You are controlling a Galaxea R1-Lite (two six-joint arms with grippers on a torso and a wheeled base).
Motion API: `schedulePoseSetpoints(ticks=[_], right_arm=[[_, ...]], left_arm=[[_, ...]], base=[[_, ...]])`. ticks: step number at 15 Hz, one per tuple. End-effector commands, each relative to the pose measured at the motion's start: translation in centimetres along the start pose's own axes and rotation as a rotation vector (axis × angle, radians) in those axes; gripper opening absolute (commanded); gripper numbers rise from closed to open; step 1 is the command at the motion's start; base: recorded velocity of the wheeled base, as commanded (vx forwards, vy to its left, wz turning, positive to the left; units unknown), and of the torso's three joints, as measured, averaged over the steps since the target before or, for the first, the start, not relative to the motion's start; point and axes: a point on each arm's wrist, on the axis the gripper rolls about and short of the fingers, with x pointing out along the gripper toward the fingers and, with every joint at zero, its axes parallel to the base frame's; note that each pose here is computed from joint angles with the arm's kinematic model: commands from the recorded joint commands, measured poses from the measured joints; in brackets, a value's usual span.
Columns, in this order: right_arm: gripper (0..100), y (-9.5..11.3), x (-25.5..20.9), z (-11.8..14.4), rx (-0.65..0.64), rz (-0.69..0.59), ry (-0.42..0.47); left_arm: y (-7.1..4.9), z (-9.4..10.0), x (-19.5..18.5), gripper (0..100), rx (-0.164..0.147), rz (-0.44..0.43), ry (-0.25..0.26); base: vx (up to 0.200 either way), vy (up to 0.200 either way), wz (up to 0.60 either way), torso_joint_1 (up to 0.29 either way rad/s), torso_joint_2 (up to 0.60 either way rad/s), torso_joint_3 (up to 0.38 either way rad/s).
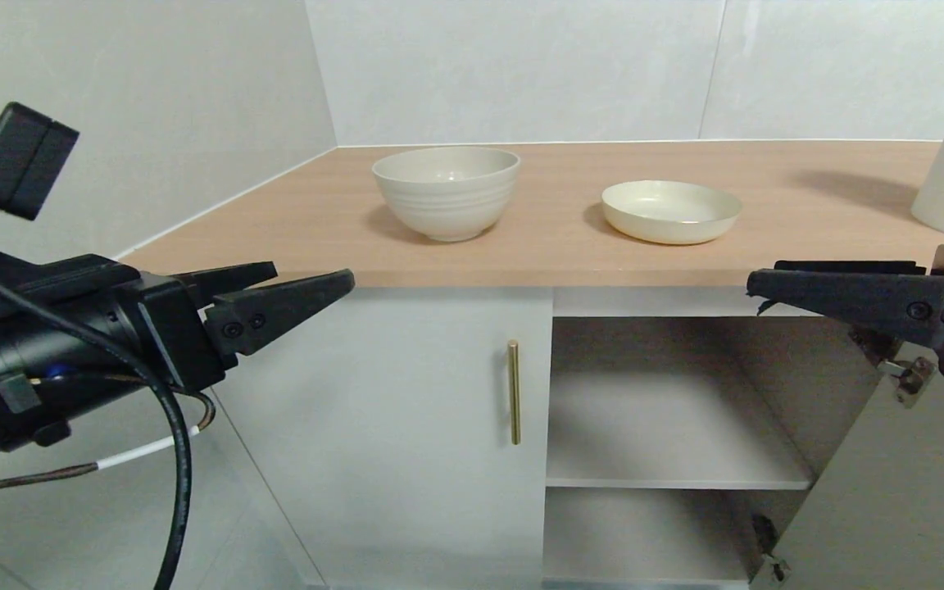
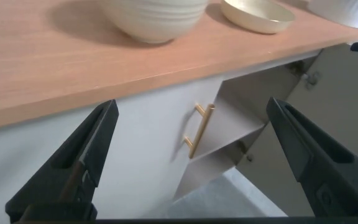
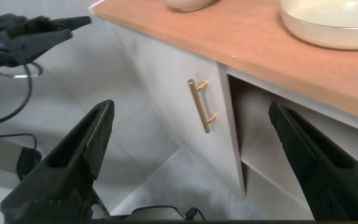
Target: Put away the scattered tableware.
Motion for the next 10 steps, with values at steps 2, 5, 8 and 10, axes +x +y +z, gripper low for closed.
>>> schedulePoseSetpoints(ticks=[2, 5, 8, 10], right_arm=[[100, -0.12, 0.24, -0.13, 0.001, -0.001, 0.007], [100, -0.09, 0.16, -0.14, 0.000, -0.001, 0.005], [100, -0.08, 0.10, -0.27, 0.000, 0.000, 0.009], [100, -0.04, 0.01, -0.23, -0.001, 0.000, 0.006]], left_arm=[[0.02, -0.05, 0.07, 100, -0.003, 0.001, 0.002], [0.03, -0.07, 0.11, 100, -0.003, 0.001, 0.004], [0.04, -0.10, 0.11, 100, -0.003, 0.001, 0.007], [0.04, -0.10, 0.11, 100, -0.003, 0.001, 0.007]], base=[[0.000, 0.000, 0.00, 0.000, 0.00, 0.000], [0.000, 0.000, 0.00, 0.000, 0.00, 0.000], [0.000, 0.000, 0.00, 0.006, -0.14, -0.138], [0.000, 0.000, 0.00, 0.029, -0.18, -0.330]])
